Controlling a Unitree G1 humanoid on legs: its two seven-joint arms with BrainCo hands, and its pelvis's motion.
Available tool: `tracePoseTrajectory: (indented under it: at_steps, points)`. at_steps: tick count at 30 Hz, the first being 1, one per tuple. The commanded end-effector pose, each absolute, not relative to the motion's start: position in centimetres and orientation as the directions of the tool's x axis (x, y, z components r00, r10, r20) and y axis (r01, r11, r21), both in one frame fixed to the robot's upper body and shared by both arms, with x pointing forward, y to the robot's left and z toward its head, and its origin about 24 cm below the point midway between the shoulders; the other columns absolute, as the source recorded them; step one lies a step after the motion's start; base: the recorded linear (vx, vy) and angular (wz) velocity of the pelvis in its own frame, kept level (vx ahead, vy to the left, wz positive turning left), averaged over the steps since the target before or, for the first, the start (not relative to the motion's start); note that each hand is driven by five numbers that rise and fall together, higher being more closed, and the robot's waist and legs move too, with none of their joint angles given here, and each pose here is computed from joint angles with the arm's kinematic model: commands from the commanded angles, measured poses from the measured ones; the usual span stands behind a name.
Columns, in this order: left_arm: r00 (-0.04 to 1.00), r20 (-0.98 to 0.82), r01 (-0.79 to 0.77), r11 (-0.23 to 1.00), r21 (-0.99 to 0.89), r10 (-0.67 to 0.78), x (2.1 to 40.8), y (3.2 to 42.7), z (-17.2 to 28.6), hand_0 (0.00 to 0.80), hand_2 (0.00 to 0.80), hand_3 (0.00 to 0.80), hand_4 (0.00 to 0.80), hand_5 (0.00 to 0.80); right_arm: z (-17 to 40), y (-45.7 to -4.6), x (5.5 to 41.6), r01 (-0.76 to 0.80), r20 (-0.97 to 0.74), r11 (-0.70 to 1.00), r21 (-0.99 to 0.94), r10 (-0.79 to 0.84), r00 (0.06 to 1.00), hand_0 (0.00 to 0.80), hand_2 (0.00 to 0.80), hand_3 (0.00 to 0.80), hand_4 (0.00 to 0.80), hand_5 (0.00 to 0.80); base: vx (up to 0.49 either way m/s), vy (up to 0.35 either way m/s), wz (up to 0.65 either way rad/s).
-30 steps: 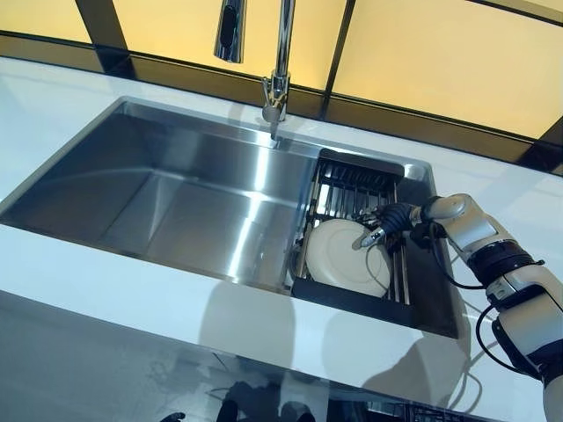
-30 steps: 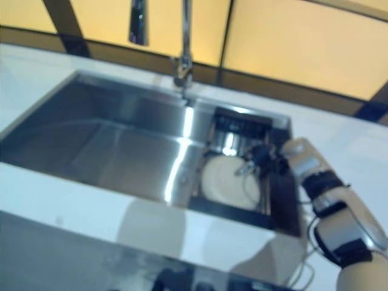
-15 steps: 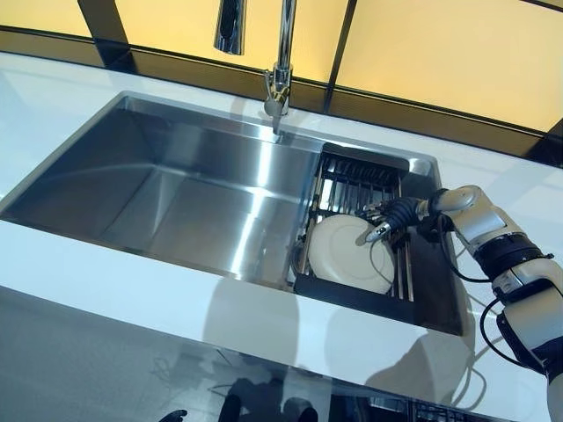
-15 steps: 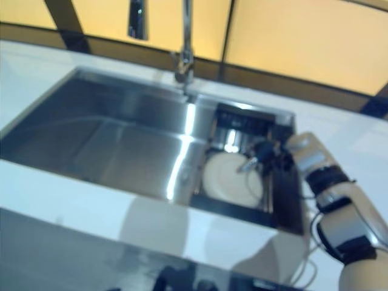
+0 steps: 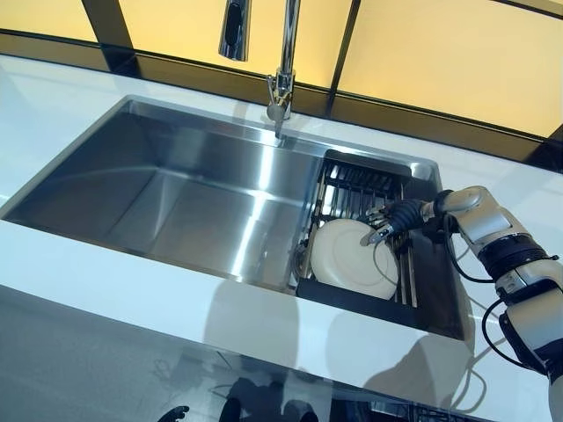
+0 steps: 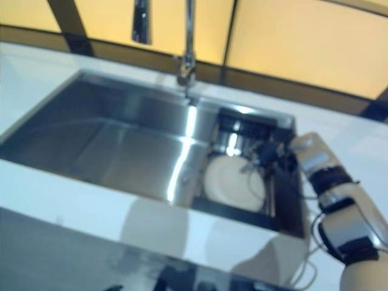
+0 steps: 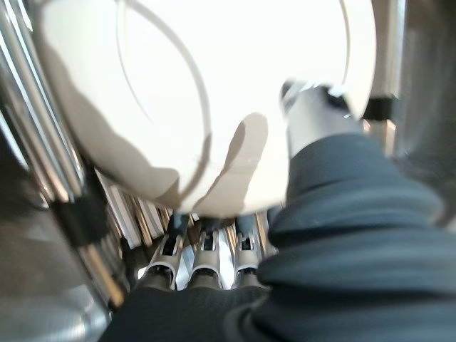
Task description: Take plates into dishwasher
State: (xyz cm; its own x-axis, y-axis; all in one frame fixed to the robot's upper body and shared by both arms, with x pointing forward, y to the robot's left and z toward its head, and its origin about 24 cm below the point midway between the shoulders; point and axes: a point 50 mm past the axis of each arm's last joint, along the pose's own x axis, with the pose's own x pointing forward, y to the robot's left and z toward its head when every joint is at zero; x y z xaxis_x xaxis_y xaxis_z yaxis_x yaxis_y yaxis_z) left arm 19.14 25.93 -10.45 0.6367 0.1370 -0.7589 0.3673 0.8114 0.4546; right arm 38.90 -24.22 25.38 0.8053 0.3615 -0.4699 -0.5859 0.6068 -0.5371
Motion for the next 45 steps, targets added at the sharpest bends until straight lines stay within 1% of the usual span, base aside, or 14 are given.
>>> tracePoseTrajectory:
  at_steps: [1,4,5,13,23,27,28,29,30,37,45]
  points:
    - [0.644,-0.754,0.408,0.776,0.481,0.128,19.5,26.0,-10.2,0.0,0.0,0.0,0.0,0.0,21.4,-23.9,38.3,-0.723,-0.619,0.549,-0.418,0.41,0.67,0.323,0.323,0.323,0.323,0.323,0.0,0.0,0.0]
    - [0.643,-0.755,0.408,0.777,0.48,0.13,19.4,26.0,-10.2,0.0,0.0,0.0,0.0,0.0,21.4,-23.8,38.2,-0.723,-0.608,0.556,-0.41,0.424,0.671,0.351,0.351,0.351,0.351,0.351,0.0,0.0,0.0]
    - [0.642,-0.755,0.407,0.777,0.48,0.13,19.4,26.0,-10.2,0.0,0.0,0.0,0.0,0.0,21.4,-23.8,38.2,-0.722,-0.602,0.559,-0.407,0.43,0.673,0.405,0.405,0.405,0.405,0.405,0.0,0.0,0.0]
    - [0.637,-0.758,0.405,0.776,0.483,0.139,19.2,26.2,-10.4,0.0,0.0,0.0,0.0,0.0,21.9,-23.8,38.2,-0.711,-0.569,0.581,-0.396,0.453,0.686,0.458,0.458,0.458,0.458,0.458,-0.002,0.003,0.0]
    - [0.634,-0.759,0.401,0.776,0.486,0.147,18.8,26.5,-10.5,0.0,0.0,0.0,0.0,0.0,21.9,-23.5,37.9,-0.726,-0.53,0.587,-0.358,0.512,0.676,0.452,0.452,0.452,0.452,0.452,-0.003,0.007,0.0]
    - [0.629,-0.763,0.405,0.775,0.486,0.149,18.7,26.5,-10.5,0.0,0.0,0.0,0.0,0.0,21.7,-23.1,37.7,-0.752,-0.527,0.577,-0.318,0.552,0.646,0.433,0.433,0.433,0.433,0.433,-0.004,0.025,-0.01]
    - [0.628,-0.763,0.406,0.773,0.487,0.151,18.7,26.6,-10.5,0.0,0.0,0.0,0.0,0.0,21.4,-22.8,37.7,-0.768,-0.534,0.566,-0.299,0.568,0.627,0.38,0.38,0.38,0.38,0.38,0.0,0.0,0.0]
    - [0.628,-0.763,0.407,0.772,0.489,0.152,18.6,26.6,-10.5,0.0,0.0,0.0,0.0,0.0,21.3,-22.7,37.6,-0.776,-0.54,0.562,-0.287,0.574,0.615,0.088,0.088,0.088,0.088,0.088,0.0,0.0,0.0]
    - [0.628,-0.763,0.408,0.77,0.491,0.154,18.7,26.7,-10.5,0.0,0.0,0.0,0.0,0.0,21.0,-22.6,37.5,-0.786,-0.549,0.554,-0.273,0.582,0.6,0.0,0.0,0.0,0.0,0.0,0.0,0.0,0.0]
    - [0.628,-0.76,0.408,0.762,0.503,0.165,18.6,26.9,-10.5,0.0,0.0,0.0,0.0,0.0,19.9,-22.8,37.2,-0.81,-0.576,0.542,-0.226,0.596,0.56,0.0,0.0,0.0,0.0,0.0,0.0,0.0,0.0]
    - [0.626,-0.76,0.406,0.76,0.507,0.173,18.6,27.0,-10.5,0.0,0.0,0.0,0.0,0.0,19.9,-22.8,37.2,-0.812,-0.579,0.537,-0.227,0.596,0.556,0.0,0.0,0.0,0.0,0.0,0.0,0.0,0.0]
